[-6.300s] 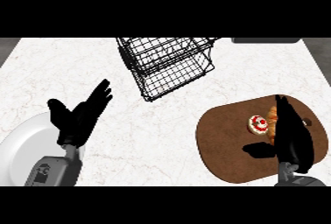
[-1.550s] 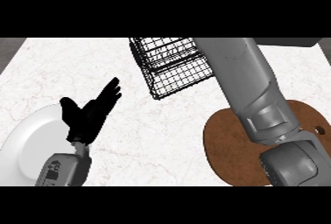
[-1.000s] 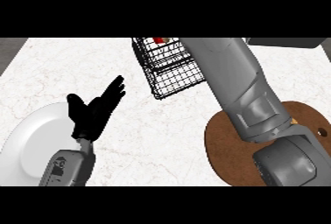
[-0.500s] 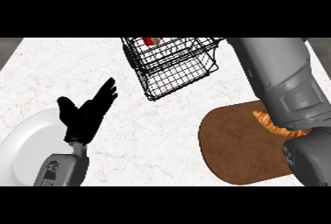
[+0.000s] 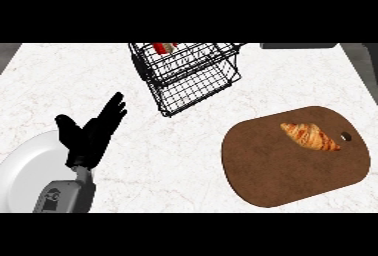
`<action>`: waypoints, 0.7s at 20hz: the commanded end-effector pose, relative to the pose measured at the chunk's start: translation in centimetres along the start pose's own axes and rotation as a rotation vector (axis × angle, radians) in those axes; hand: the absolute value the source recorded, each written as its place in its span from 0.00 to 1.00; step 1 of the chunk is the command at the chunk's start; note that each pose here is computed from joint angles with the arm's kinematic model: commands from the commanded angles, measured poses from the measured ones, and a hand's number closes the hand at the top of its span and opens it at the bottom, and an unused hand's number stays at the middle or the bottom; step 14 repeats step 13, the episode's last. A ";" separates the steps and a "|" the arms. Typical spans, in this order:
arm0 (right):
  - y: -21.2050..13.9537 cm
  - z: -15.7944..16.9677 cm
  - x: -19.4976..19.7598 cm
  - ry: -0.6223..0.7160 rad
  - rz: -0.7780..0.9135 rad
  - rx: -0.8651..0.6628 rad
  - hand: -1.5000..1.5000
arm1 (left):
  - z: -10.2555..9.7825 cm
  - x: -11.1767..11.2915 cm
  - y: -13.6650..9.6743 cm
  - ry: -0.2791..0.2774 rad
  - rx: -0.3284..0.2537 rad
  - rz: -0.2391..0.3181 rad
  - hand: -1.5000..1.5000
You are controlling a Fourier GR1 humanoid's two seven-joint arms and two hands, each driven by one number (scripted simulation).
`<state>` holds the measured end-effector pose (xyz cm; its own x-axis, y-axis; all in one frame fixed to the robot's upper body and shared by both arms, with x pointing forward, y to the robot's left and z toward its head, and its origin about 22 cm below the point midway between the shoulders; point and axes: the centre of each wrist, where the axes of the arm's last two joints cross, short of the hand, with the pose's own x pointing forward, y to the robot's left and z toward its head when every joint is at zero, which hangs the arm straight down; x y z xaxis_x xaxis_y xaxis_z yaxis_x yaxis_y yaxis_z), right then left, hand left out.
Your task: Pick the cupcake from the cutting board and place it in the tiered basket
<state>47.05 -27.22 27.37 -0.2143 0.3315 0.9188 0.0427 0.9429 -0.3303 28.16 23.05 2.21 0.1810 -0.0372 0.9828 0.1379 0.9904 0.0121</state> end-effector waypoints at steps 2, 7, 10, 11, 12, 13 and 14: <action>-7.9 2.9 -2.4 0.017 0.047 0.092 0.00 | 0.3 0.2 -0.8 -0.006 -0.025 0.002 0.50; -15.4 6.3 -2.5 0.021 0.044 0.082 0.00 | 0.8 1.5 1.2 -0.026 -0.020 0.000 0.50; -17.7 8.1 -3.4 0.009 0.031 0.053 0.00 | -1.1 1.0 0.3 -0.011 -0.012 0.021 0.50; -19.3 9.7 -5.6 0.014 0.019 0.056 0.00 | 0.8 0.3 -0.4 -0.012 -0.034 -0.009 0.50; -20.7 9.9 -4.2 -0.014 0.013 0.021 0.00 | 0.2 -1.6 -2.0 -0.020 -0.052 0.004 0.50; -20.8 10.5 -5.5 -0.004 0.012 0.043 0.00 | -1.5 1.6 -2.0 -0.010 -0.037 -0.003 0.50; -20.8 10.5 -5.5 -0.004 0.012 0.043 0.00 | -1.5 1.6 -2.0 -0.010 -0.037 -0.003 0.50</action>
